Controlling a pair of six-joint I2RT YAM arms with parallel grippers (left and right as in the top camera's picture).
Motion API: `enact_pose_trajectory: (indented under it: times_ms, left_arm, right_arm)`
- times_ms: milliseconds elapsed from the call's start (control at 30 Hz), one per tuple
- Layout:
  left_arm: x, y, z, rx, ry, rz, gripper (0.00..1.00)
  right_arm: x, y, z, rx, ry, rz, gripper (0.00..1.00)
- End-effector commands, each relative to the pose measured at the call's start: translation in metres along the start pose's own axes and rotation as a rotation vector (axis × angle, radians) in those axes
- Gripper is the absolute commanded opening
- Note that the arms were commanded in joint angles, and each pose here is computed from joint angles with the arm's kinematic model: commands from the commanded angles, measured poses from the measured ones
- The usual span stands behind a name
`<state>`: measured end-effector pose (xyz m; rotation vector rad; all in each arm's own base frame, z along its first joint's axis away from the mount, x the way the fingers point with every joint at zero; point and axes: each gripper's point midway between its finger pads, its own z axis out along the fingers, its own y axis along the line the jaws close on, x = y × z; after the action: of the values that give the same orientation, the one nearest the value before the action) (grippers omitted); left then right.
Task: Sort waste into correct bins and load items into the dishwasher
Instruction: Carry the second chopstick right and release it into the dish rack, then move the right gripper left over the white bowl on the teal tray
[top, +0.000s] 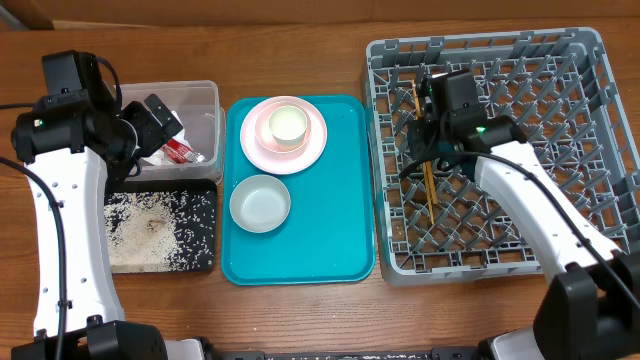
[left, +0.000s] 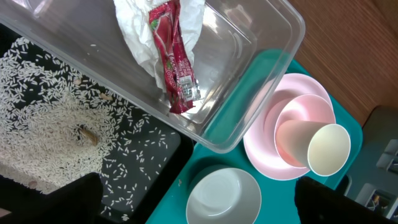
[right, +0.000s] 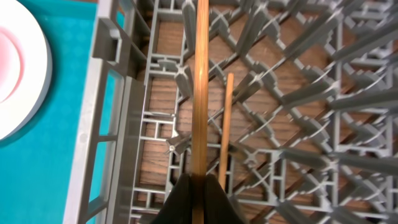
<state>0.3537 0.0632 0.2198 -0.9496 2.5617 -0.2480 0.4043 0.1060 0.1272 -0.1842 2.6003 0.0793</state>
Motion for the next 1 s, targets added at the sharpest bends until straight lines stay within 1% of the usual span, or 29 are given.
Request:
enact_pose_trajectory:
  times_ms: [0, 67, 100, 267, 533, 767, 933, 967]
  left_arm:
    - [-0.004, -0.003, -0.010, 0.015, -0.028, -0.007, 1.00]
    - [-0.004, -0.003, -0.010, 0.015, -0.028, -0.007, 1.00]
    - [-0.004, -0.003, -0.010, 0.015, -0.028, -0.007, 1.00]
    - [-0.004, -0.003, -0.010, 0.015, -0.028, -0.007, 1.00]
    - [-0.003, -0.004, -0.009, 0.016, -0.027, -0.004, 1.00]
    - [-0.003, -0.004, -0.009, 0.016, -0.027, -0.004, 1.00]
    - [-0.003, -0.004, -0.009, 0.016, -0.027, -0.004, 1.00]
    - [-0.003, -0.004, -0.009, 0.016, -0.027, -0.004, 1.00]
  right_arm:
    - [0.002, 0.000, 0.006, -0.005, 0.013, 0.033, 0.05]
    - [0.003, 0.000, 0.006, -0.004, 0.016, 0.033, 0.07]
    - [0.003, 0.000, 0.006, -0.004, 0.017, 0.033, 0.15]
    - [0.003, 0.000, 0.006, -0.004, 0.017, 0.033, 0.18]
    - [0.002, 0.002, 0.006, -0.013, 0.015, 0.035, 0.19]
    - [0.004, 0.020, 0.005, -0.119, 0.029, 0.038, 0.20]
    - [0.004, 0.051, -0.001, -0.301, 0.048, 0.093, 0.22]
    - [0.005, 0.059, -0.004, -0.350, 0.057, 0.100, 0.25]
